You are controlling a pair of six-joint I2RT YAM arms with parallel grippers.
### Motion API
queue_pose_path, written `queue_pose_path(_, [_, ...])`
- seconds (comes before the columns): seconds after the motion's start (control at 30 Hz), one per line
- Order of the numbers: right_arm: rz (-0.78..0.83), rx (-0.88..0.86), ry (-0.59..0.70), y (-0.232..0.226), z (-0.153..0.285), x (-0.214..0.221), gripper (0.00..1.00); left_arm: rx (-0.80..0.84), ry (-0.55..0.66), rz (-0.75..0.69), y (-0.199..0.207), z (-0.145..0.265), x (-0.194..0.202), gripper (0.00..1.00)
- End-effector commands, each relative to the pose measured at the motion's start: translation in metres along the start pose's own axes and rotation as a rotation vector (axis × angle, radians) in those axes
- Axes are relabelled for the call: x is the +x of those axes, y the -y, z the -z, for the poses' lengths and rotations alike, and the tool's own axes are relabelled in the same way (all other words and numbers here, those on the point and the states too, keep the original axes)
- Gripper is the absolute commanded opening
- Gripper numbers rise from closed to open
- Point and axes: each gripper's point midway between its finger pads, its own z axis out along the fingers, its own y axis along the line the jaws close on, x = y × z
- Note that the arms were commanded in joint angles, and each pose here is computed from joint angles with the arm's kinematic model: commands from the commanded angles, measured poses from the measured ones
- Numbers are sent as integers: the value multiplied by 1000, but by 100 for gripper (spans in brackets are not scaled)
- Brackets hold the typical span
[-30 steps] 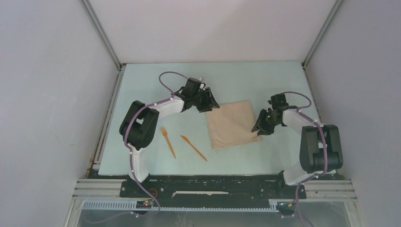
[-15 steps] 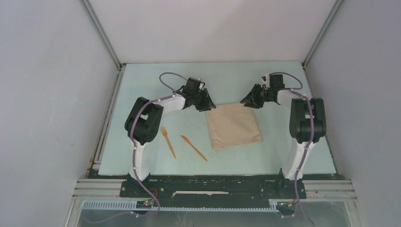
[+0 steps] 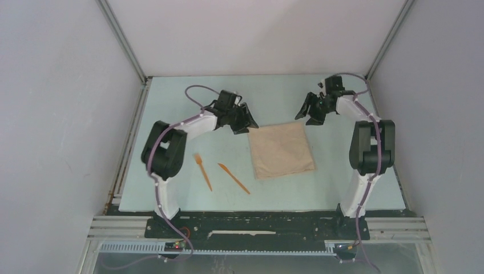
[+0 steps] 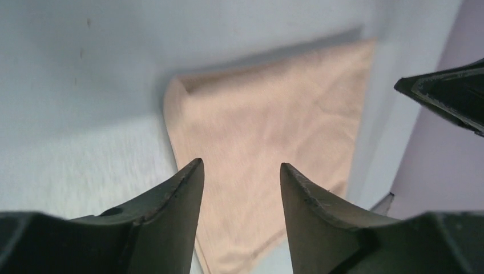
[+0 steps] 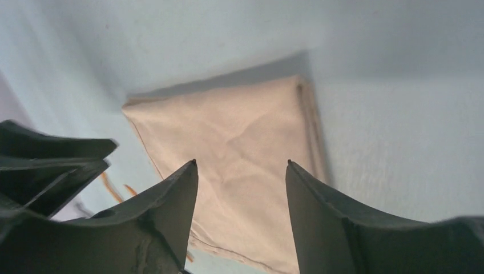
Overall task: Fold the napkin into a case and place the utensils inside
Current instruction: Pick up the lower triangle-folded napkin from the center of the board.
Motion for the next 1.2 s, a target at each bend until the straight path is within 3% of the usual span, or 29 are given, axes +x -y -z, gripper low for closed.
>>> queue_pose_path(0.0, [290, 319, 42, -30, 72, 30, 68, 208, 151, -119, 73, 106, -19, 60])
queue_pose_path(0.13, [403, 435, -82, -43, 77, 100, 69, 229, 254, -199, 62, 173, -10, 64])
queue_pose_path(0.3, [502, 357, -228, -95, 58, 185, 73, 202, 425, -274, 30, 245, 8, 69])
queue_pose_path(0.47, [575, 394, -346, -116, 23, 241, 75, 162, 517, -316, 1, 281, 38, 71])
queue_pose_path(0.77, [611, 437, -381, -126, -20, 268, 76, 211, 499, -308, -20, 288, 83, 71])
queue_pose_path(1.03, [588, 489, -405, -104, -42, 267, 59, 236, 477, -305, -19, 286, 90, 71])
queue_pose_path(1.17, [586, 510, -407, -97, -46, 267, 65, 232, 470, -306, -20, 284, 90, 71])
